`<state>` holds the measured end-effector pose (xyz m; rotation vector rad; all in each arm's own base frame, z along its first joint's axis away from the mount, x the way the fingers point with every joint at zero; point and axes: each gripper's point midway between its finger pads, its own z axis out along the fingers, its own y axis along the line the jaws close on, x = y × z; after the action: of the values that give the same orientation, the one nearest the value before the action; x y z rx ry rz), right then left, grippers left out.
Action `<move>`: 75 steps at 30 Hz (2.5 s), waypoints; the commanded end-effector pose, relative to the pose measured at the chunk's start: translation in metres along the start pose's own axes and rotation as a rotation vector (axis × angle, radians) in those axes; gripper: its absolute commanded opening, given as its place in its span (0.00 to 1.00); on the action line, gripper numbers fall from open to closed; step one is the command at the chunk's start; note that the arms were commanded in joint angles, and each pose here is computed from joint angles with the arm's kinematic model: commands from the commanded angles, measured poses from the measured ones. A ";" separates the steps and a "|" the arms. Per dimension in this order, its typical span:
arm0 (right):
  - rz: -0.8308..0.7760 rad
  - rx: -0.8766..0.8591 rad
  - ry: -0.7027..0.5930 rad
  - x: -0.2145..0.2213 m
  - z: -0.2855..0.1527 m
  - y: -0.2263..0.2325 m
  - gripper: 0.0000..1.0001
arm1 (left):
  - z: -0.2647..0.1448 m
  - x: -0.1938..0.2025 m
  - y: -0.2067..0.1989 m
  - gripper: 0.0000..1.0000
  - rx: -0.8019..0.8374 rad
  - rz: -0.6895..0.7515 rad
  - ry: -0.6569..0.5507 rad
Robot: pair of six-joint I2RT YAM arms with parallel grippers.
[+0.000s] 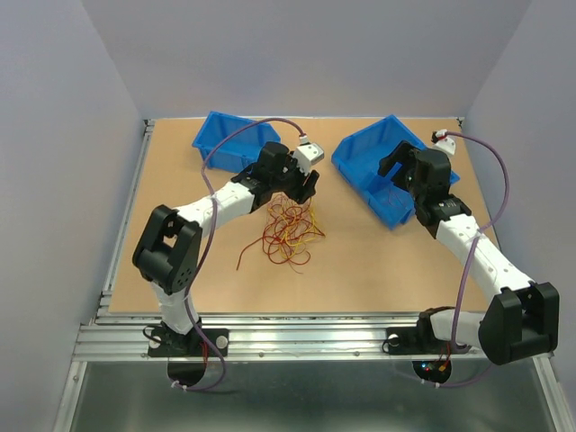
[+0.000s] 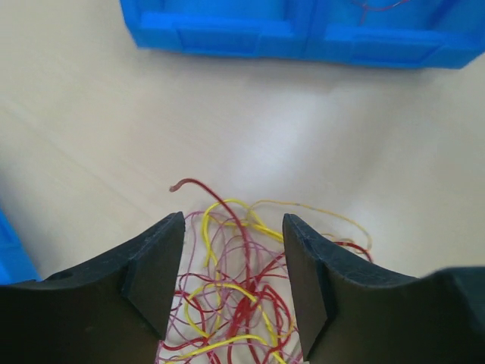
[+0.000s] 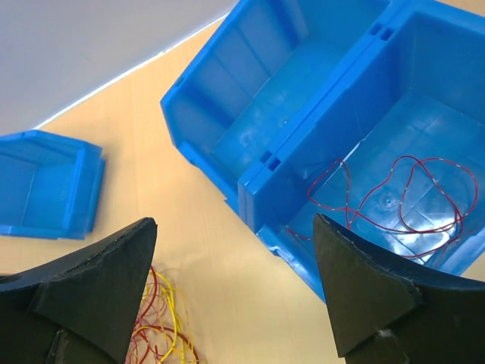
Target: Untangle the cables
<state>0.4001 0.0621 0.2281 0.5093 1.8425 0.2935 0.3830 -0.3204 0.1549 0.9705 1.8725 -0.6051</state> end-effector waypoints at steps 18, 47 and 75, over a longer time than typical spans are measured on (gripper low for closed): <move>-0.002 -0.118 -0.057 -0.023 -0.009 0.027 0.89 | 0.073 0.007 0.044 0.47 -0.099 -0.092 0.032; -0.333 -1.033 0.038 0.064 -0.097 0.184 0.79 | -0.099 -0.106 -0.051 0.00 0.166 0.120 -0.315; -0.463 -1.189 0.073 0.136 -0.125 0.233 0.66 | -0.376 -0.360 -0.130 0.00 0.284 0.069 -1.010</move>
<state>0.2894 0.3212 0.2413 -0.7049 1.5313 1.0010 0.2127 -0.2786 0.5902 0.7712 1.0218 -1.1023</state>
